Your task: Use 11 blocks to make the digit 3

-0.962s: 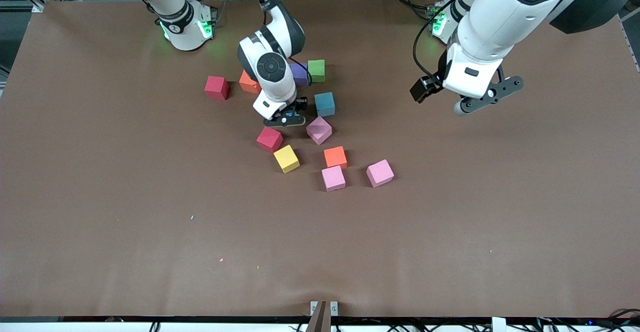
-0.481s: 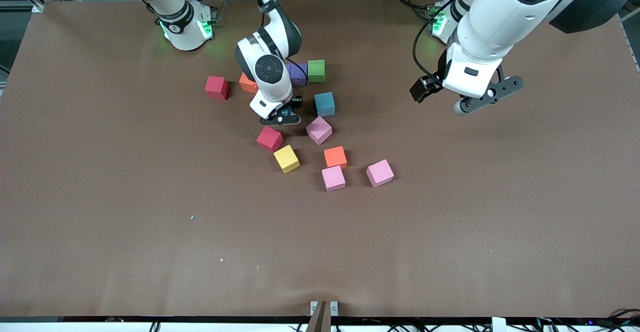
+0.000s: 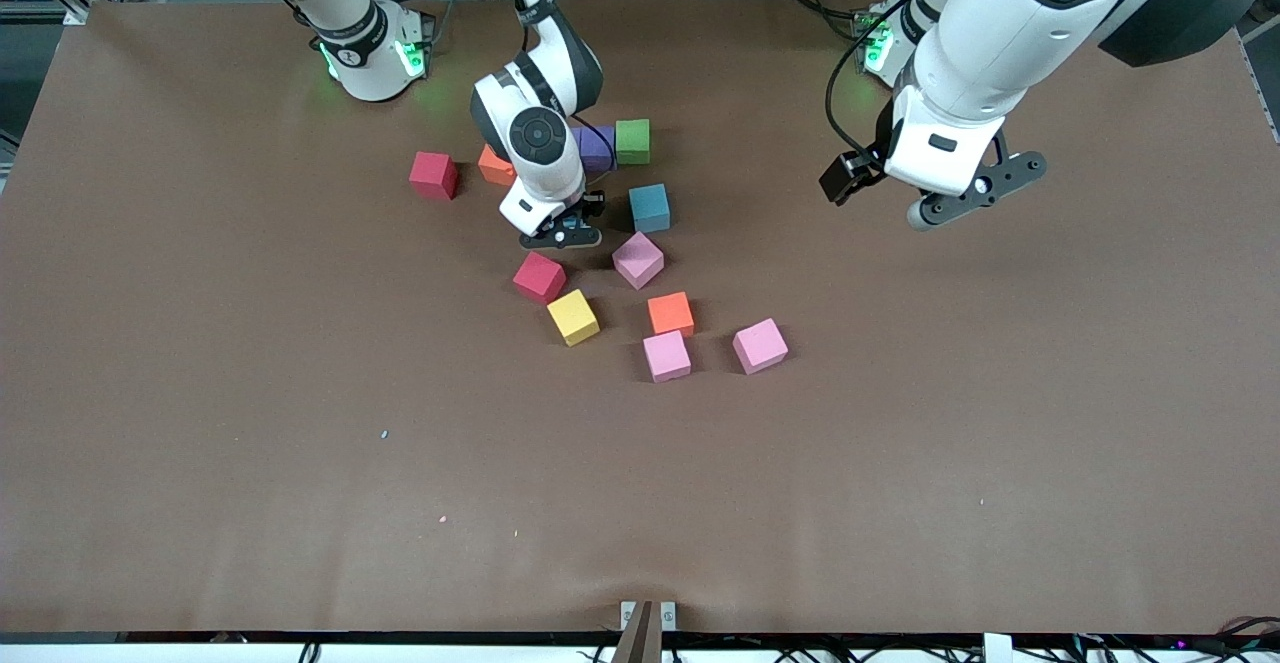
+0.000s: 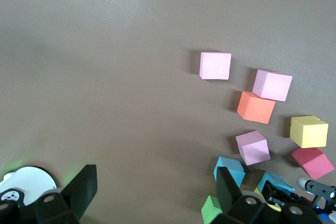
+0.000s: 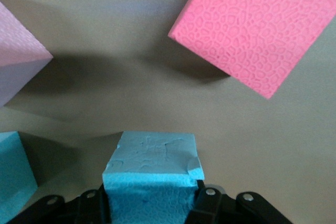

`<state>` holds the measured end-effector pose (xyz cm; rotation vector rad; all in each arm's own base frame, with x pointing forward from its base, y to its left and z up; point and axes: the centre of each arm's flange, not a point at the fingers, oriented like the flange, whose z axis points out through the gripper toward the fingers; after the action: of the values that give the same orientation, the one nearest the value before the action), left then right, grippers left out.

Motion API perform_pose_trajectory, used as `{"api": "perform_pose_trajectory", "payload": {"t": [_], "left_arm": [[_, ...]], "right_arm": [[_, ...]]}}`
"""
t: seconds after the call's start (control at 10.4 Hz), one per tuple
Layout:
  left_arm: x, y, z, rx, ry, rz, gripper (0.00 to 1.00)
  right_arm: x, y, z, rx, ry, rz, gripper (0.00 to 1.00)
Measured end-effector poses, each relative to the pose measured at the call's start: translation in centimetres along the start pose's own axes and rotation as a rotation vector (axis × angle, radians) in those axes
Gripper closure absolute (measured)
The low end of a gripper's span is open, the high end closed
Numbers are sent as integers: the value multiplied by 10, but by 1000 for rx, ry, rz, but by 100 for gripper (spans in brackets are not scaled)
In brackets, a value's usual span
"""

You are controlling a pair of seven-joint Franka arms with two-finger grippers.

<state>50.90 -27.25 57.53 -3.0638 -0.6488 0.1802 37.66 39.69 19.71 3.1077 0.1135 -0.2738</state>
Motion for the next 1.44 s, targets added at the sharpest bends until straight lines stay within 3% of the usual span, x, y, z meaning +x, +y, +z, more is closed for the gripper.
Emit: {"api": "perform_pose_trajectory", "payload": {"t": [1.44], "left_arm": [[3,-2,0,0,0,-5,0]], "right_arm": [[-4,3,1,-6,2,-18,47]]}}
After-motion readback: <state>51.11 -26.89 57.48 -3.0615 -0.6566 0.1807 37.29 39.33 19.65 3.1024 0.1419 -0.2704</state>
